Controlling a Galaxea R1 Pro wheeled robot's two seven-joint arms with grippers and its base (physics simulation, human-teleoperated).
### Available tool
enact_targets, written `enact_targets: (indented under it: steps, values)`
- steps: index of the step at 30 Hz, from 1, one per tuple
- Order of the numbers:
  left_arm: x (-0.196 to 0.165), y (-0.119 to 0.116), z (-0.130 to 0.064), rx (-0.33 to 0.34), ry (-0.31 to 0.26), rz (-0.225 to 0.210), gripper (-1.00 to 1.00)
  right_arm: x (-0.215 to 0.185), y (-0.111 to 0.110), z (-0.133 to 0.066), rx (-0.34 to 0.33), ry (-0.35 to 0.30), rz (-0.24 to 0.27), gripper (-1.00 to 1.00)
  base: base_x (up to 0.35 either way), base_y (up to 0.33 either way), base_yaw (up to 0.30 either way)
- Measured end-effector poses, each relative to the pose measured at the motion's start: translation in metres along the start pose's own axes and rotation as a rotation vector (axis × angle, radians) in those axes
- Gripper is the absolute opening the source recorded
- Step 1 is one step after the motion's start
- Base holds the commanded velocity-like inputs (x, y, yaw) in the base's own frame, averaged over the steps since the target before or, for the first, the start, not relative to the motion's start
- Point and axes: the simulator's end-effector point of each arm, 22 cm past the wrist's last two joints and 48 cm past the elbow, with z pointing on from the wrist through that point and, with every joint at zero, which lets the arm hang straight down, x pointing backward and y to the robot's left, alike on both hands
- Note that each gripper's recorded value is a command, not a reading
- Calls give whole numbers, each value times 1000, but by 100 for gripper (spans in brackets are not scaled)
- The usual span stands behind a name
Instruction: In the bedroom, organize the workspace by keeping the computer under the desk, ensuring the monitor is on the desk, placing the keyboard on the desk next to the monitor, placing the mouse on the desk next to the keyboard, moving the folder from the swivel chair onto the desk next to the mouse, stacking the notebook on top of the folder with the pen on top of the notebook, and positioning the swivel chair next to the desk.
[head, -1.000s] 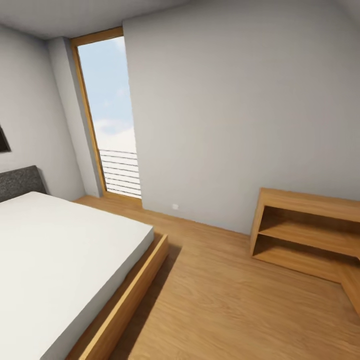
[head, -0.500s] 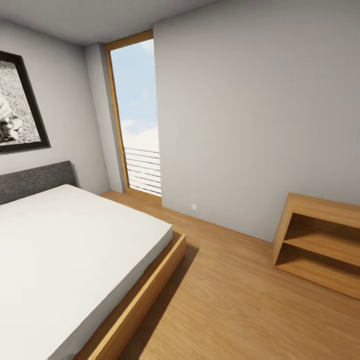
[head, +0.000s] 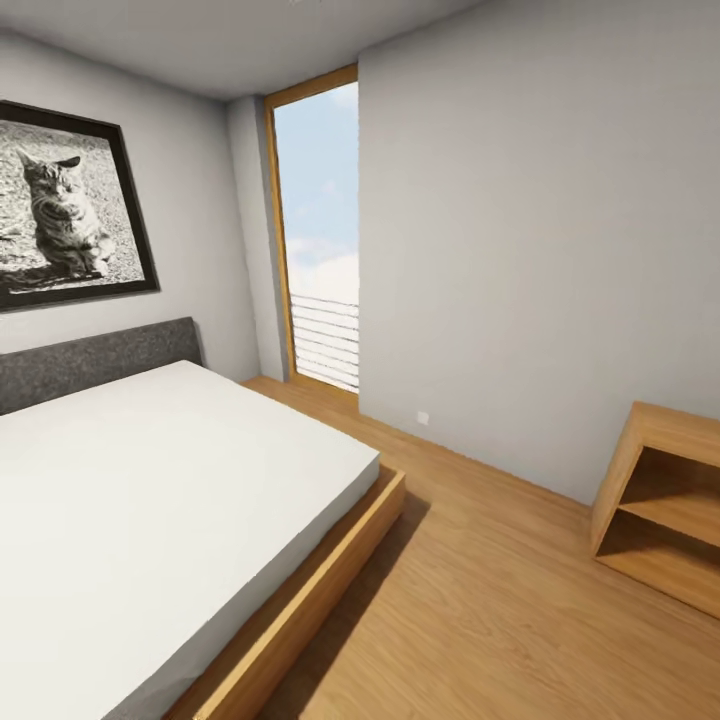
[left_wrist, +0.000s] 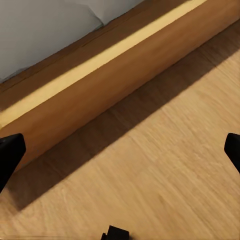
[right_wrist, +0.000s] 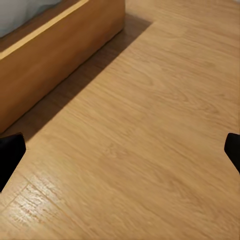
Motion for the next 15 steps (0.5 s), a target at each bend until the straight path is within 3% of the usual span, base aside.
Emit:
enact_targets:
  steps: [6, 15]
  values:
    - [-5, 1, -6, -3, 1, -1, 100, -1, 4, -7, -10, 11, -3, 100, 0, 0, 67]
    - [-11, 2, -15, -3, 5, -1, 100, 8, 5, -22, -12, 56, -6, 100, 0, 0, 251]
